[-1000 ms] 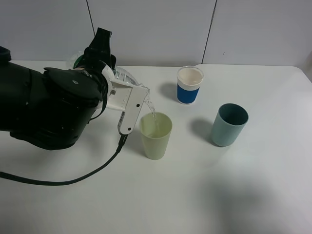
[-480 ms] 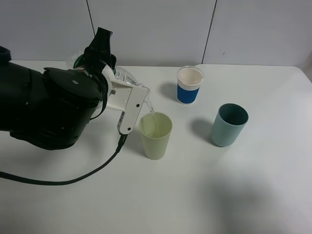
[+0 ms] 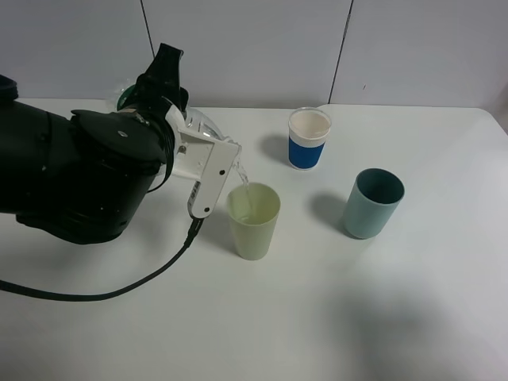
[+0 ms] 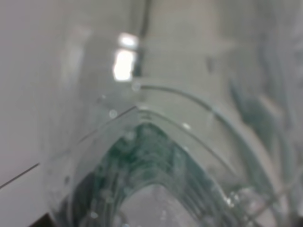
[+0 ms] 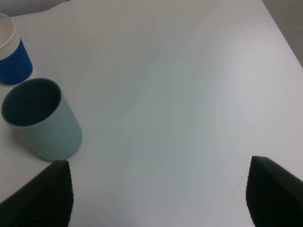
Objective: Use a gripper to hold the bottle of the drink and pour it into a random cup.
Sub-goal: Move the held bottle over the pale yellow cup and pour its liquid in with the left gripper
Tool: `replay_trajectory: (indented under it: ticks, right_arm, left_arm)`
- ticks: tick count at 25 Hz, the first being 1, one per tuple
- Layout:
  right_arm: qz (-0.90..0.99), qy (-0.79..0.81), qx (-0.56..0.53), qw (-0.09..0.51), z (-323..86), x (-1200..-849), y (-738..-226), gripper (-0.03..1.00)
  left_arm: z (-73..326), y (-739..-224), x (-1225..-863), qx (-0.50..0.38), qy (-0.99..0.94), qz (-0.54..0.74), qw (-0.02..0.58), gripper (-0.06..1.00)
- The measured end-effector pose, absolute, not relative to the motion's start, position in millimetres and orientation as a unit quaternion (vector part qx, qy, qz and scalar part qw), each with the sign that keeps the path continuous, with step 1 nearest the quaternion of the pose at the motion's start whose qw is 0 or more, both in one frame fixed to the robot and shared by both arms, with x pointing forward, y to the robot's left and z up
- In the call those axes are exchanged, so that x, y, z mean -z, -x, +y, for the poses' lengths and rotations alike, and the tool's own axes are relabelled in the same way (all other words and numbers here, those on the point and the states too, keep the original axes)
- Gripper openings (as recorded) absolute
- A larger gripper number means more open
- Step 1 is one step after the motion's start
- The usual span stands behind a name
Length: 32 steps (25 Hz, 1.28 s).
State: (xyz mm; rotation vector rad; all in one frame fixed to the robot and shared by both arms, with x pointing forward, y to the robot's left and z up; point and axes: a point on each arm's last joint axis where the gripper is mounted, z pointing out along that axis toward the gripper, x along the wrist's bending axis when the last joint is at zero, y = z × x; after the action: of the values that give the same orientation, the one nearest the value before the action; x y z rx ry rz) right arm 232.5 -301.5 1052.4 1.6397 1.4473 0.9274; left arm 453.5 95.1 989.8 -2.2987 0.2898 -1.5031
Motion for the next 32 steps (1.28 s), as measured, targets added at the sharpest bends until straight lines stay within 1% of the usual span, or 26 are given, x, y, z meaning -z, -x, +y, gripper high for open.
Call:
replay_trajectory:
  ticks: [32]
  right_arm:
    - [0.565,-0.640,-0.362,0.374,-301.5,-1052.4,-232.5,0.74]
  left_arm:
    - [94.8,-454.0,-991.1,0.536,0.811,0.122,0.201,0.47]
